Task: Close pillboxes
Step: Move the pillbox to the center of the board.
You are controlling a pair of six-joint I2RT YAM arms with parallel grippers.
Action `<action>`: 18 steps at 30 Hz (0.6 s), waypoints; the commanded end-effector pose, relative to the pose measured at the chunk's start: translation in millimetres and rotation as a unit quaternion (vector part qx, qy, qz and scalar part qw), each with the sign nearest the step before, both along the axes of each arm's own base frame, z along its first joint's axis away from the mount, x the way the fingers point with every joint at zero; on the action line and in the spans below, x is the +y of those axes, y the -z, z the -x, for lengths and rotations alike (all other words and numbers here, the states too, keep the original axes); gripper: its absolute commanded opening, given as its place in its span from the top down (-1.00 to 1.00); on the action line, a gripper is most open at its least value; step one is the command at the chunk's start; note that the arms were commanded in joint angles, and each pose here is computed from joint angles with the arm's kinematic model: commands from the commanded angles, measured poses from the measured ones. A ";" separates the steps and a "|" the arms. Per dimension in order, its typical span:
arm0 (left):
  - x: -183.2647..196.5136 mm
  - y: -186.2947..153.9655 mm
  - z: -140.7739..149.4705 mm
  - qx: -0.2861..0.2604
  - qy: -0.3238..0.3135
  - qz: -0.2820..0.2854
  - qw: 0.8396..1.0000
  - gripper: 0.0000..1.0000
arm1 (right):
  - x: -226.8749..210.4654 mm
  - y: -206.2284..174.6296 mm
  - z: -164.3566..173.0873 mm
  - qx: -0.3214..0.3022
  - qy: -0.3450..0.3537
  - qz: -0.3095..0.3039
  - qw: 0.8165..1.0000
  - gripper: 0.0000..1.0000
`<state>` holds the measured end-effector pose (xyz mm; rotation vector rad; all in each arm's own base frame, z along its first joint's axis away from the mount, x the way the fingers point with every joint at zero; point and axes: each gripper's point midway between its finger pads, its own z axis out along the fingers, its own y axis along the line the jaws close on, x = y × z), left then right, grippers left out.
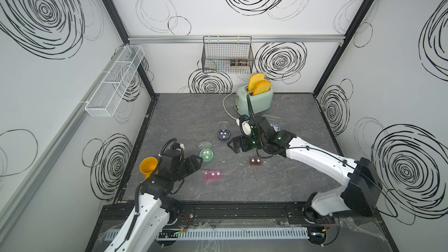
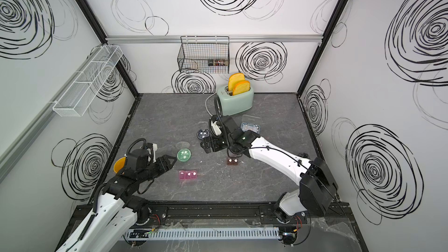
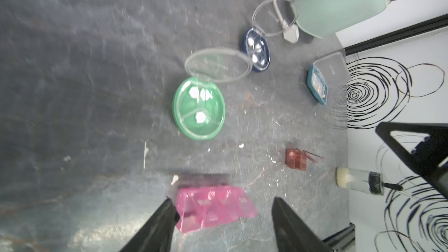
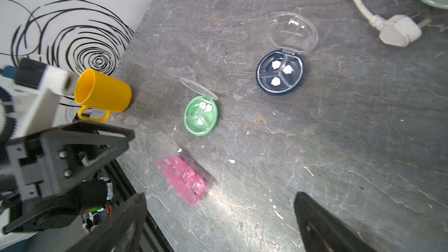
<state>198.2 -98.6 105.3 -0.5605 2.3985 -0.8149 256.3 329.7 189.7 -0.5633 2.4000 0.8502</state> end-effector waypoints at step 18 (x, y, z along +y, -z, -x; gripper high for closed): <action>-11.7 58.2 17.6 0.076 -0.051 0.017 0.996 0.30 | -68.8 -29.6 -43.2 -0.001 0.023 -0.014 1.000 -0.96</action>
